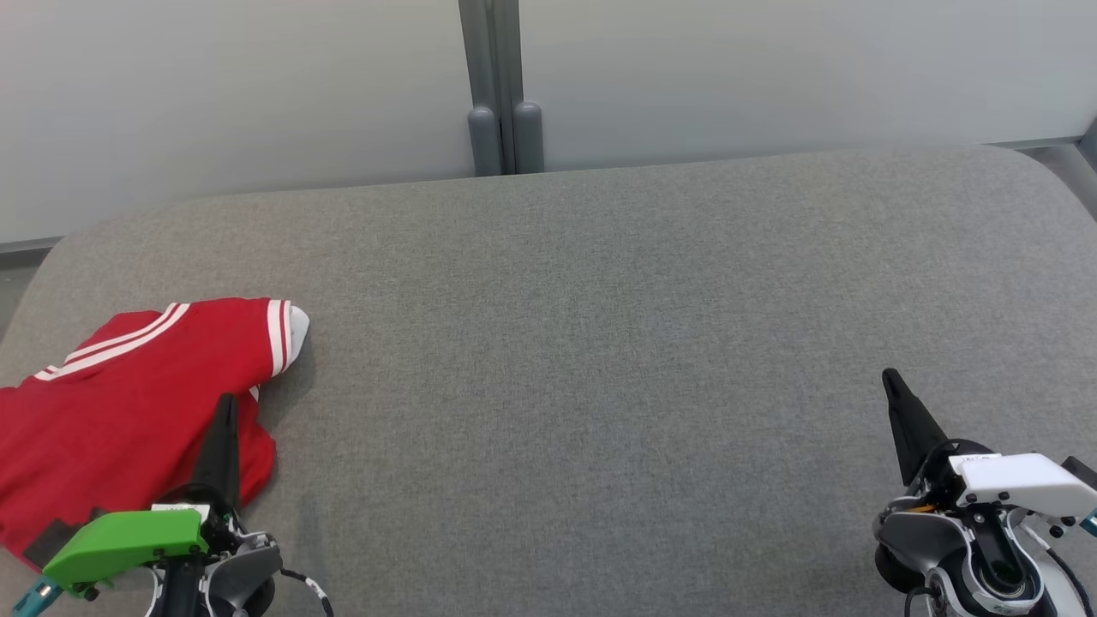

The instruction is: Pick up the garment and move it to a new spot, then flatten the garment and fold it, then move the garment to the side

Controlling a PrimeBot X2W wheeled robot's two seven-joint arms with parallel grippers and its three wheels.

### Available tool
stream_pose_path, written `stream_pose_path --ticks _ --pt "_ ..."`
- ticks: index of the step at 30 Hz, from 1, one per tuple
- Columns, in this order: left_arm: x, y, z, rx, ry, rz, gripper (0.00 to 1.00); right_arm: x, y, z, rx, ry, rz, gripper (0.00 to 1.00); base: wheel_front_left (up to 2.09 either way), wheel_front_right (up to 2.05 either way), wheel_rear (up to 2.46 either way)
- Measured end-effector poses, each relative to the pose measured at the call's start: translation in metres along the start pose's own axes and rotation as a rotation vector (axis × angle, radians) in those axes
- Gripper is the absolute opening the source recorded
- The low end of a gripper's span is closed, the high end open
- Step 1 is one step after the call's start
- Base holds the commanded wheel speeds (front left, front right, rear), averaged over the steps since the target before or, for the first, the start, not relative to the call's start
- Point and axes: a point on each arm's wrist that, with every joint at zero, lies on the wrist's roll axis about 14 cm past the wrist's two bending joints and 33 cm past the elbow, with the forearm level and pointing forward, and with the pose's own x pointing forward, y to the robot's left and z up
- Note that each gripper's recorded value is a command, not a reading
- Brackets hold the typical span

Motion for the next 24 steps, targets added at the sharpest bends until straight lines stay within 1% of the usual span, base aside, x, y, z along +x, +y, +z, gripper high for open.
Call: stream_pose_path --ticks 1,2,8,15,19,24 --pt "0.000 0.000 0.000 0.000 0.000 0.000 0.00 0.000 0.000 0.000 0.000 0.000 0.000 0.00 0.00 0.00 0.00" --pt "-0.001 0.002 0.000 -0.001 0.000 0.006 1.00 -0.001 -0.002 0.000 0.001 0.000 -0.005 1.00 0.00 0.00 0.00" --pt "-0.015 0.032 -0.004 -0.016 0.001 0.095 1.00 -0.015 -0.033 -0.003 0.016 -0.003 -0.097 1.00 0.00 0.00 0.00" --pt "-0.013 0.028 -0.011 0.006 0.001 0.083 1.00 -0.014 -0.031 -0.007 -0.025 -0.005 -0.094 1.00 0.00 0.00 0.00" --pt "-0.012 0.025 -0.013 0.076 0.008 0.074 1.00 -0.013 -0.029 -0.008 -0.093 -0.006 -0.090 1.00 0.00 0.00 0.00" --pt "-0.011 0.021 -0.016 0.205 0.014 0.063 1.00 -0.012 -0.025 -0.012 -0.214 0.006 -0.079 1.00 0.00 0.00 0.00"
